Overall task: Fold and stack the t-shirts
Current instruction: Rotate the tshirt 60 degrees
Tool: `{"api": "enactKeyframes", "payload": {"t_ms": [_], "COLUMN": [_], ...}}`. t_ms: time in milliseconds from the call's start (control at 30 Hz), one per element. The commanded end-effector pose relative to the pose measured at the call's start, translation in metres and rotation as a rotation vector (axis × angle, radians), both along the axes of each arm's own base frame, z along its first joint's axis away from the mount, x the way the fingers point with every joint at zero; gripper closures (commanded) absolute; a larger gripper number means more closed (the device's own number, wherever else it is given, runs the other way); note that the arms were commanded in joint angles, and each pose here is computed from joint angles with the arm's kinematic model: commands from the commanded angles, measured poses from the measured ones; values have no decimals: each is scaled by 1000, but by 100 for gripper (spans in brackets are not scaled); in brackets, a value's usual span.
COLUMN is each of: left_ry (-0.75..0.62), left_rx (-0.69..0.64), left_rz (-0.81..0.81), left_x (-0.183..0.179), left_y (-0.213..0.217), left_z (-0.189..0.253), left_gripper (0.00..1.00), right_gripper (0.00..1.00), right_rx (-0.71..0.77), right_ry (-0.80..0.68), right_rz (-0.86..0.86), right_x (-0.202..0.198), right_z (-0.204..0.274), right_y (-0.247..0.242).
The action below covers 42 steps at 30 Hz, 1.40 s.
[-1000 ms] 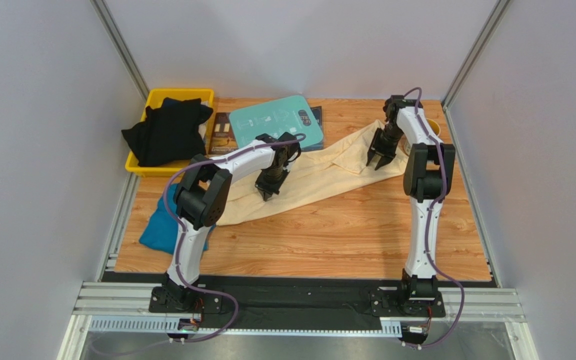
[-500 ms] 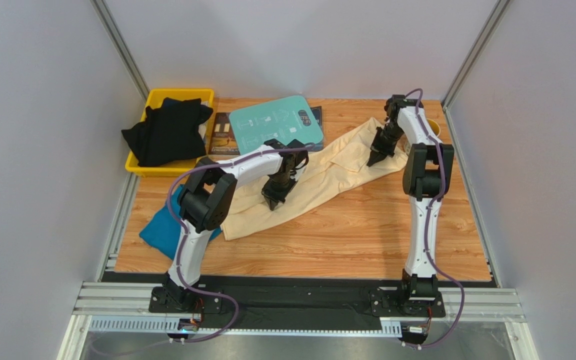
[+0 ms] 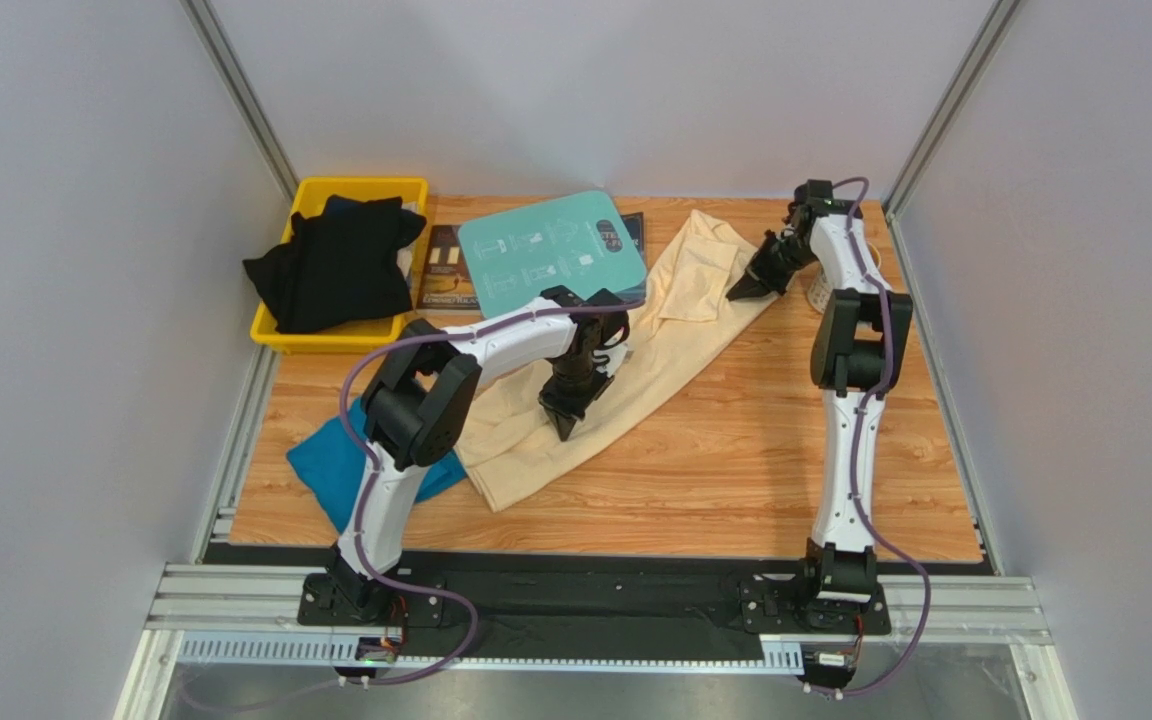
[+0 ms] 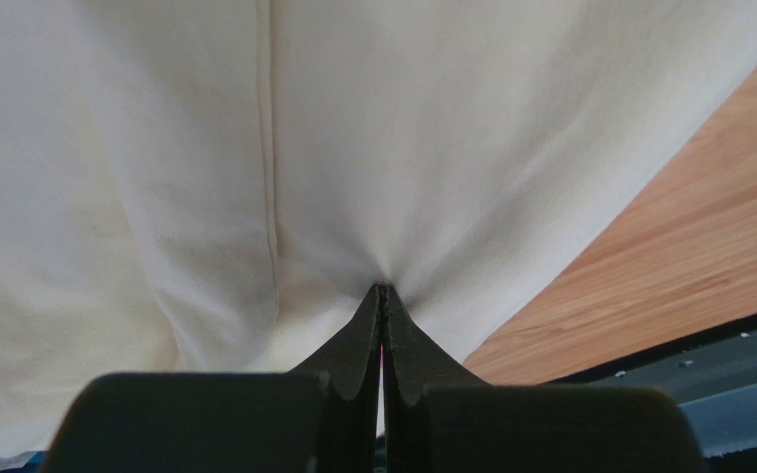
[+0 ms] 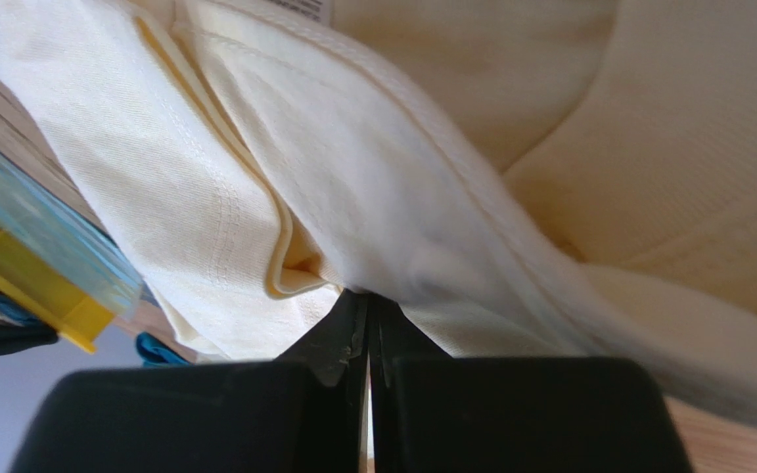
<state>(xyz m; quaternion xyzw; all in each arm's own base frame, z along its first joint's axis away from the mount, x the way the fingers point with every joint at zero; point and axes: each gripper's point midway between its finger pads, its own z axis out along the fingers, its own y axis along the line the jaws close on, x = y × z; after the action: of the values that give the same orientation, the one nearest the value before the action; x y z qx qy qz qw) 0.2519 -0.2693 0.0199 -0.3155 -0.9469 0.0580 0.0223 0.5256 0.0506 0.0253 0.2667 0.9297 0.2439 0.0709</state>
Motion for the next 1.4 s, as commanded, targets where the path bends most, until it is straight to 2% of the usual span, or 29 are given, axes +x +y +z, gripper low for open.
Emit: {"api": "enactKeyframes", "payload": {"t_ms": [0,133,200,267,300,367,533,733,867,1033,1100,1133,1233,1367], "left_ry": [54,52,53,14,-13,-75,-107,-202,-250,-227,-221,-219,-175,-119], "left_rx": [-144,-182,-178,-110,-103,-113,-116,-106,-76,-40,7,18,47,37], "left_rz": [-48,-73,-50,-6,2,7,9,-1,28,134,138,133,118,109], "left_x": [-18,-20,-19,-13,-8,2,10,25,38,49,46,46,37,26], "left_y": [-36,-57,-59,-48,-48,-48,-51,-41,-22,22,39,44,51,49], "left_z": [21,26,25,26,32,41,45,52,54,35,22,18,3,-10], "left_gripper": [100,100,100,96,90,86,86,85,81,81,81,81,81,83], "right_gripper": [100,100,86,69,68,65,64,63,63,62,62,62,62,61], "right_rx": [-21,23,55,114,130,157,263,303,301,185,117,82,5,-55], "right_ry": [-130,-202,-245,-321,-349,-416,-465,-479,-435,-289,-198,-199,-127,-17], "right_rz": [-133,-132,-112,-78,-69,-58,16,95,114,152,171,196,217,277], "right_x": [47,58,61,64,64,66,63,47,26,-21,-45,-52,-76,-99], "right_z": [-19,3,20,46,55,79,113,138,141,107,84,83,61,31], "right_y": [-48,-51,-45,-35,-32,-25,10,50,62,57,54,52,45,62]}}
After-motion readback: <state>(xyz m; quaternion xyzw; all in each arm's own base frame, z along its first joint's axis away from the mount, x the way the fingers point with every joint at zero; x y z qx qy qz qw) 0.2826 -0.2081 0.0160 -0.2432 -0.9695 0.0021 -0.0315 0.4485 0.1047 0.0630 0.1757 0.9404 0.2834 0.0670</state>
